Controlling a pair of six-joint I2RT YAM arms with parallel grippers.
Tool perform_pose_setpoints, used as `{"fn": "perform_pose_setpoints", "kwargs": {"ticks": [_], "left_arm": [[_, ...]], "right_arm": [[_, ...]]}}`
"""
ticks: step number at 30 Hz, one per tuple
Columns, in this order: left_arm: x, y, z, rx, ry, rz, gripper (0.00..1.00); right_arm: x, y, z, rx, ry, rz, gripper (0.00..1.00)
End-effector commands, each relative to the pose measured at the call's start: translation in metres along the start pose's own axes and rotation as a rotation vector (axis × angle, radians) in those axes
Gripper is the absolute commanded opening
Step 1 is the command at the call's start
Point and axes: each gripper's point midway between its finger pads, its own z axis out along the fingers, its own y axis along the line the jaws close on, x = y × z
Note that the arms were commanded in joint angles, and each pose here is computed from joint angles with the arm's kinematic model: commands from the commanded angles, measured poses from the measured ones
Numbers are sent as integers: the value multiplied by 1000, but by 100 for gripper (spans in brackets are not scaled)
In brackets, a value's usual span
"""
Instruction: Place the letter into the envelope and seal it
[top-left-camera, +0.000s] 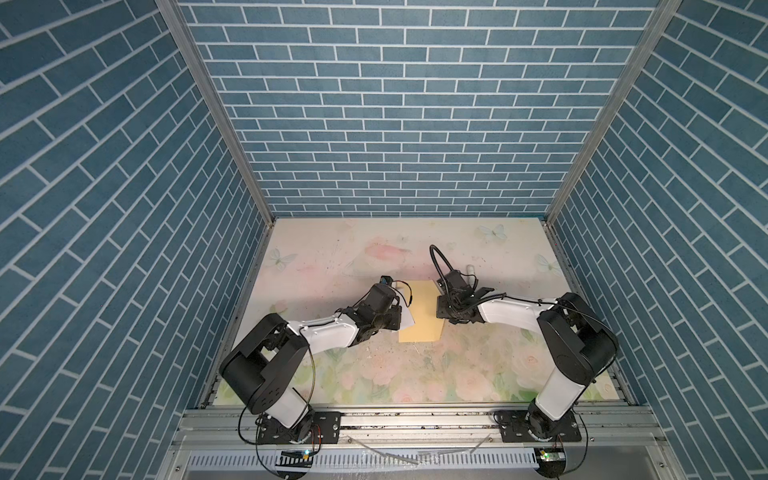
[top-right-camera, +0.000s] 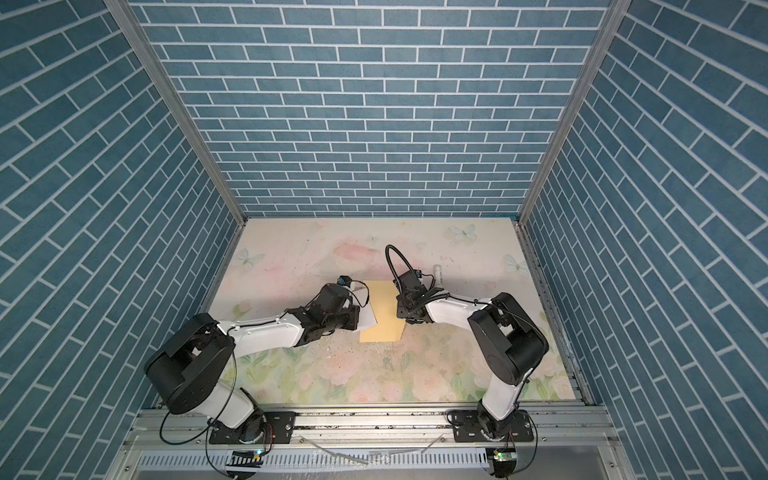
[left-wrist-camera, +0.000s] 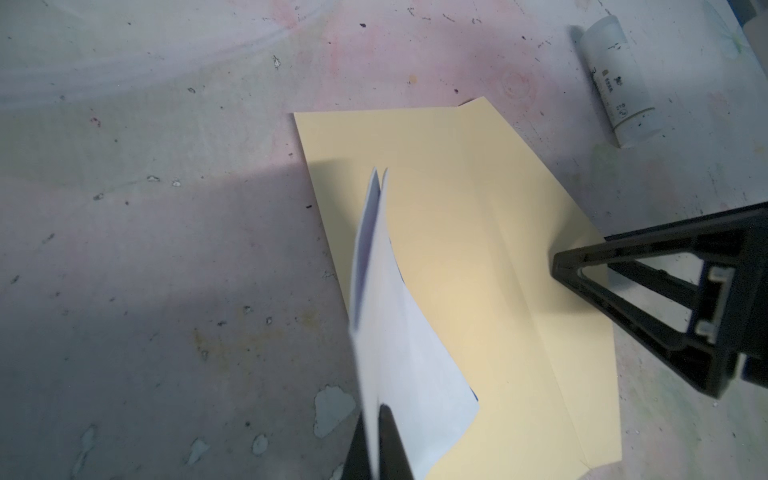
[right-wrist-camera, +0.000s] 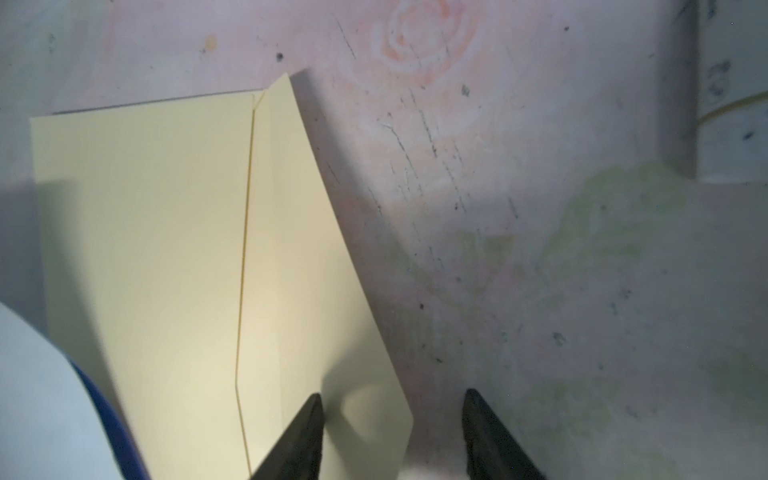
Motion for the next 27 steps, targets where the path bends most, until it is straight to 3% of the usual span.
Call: {"fn": "perform_pose_setpoints", "kwargs": {"ticks": [1, 9, 17, 22, 27], "left_arm": [[-2, 0, 2, -15, -1, 20, 0], [-1, -1, 4, -12, 0, 19, 0], [-4, -4, 1, -3, -9, 18, 0], [-17, -14, -10, 38, -45, 9, 0], [-37, -28, -31, 90, -107, -8, 0]], "right_arm": [[11, -18, 1, 113, 57, -61, 59], [18, -23, 7, 180, 123, -130, 75], [22, -22, 13, 189, 160, -166, 80], [0, -1, -3, 86, 65, -166, 82], [-37, 20, -44, -33, -100, -190, 84]]}}
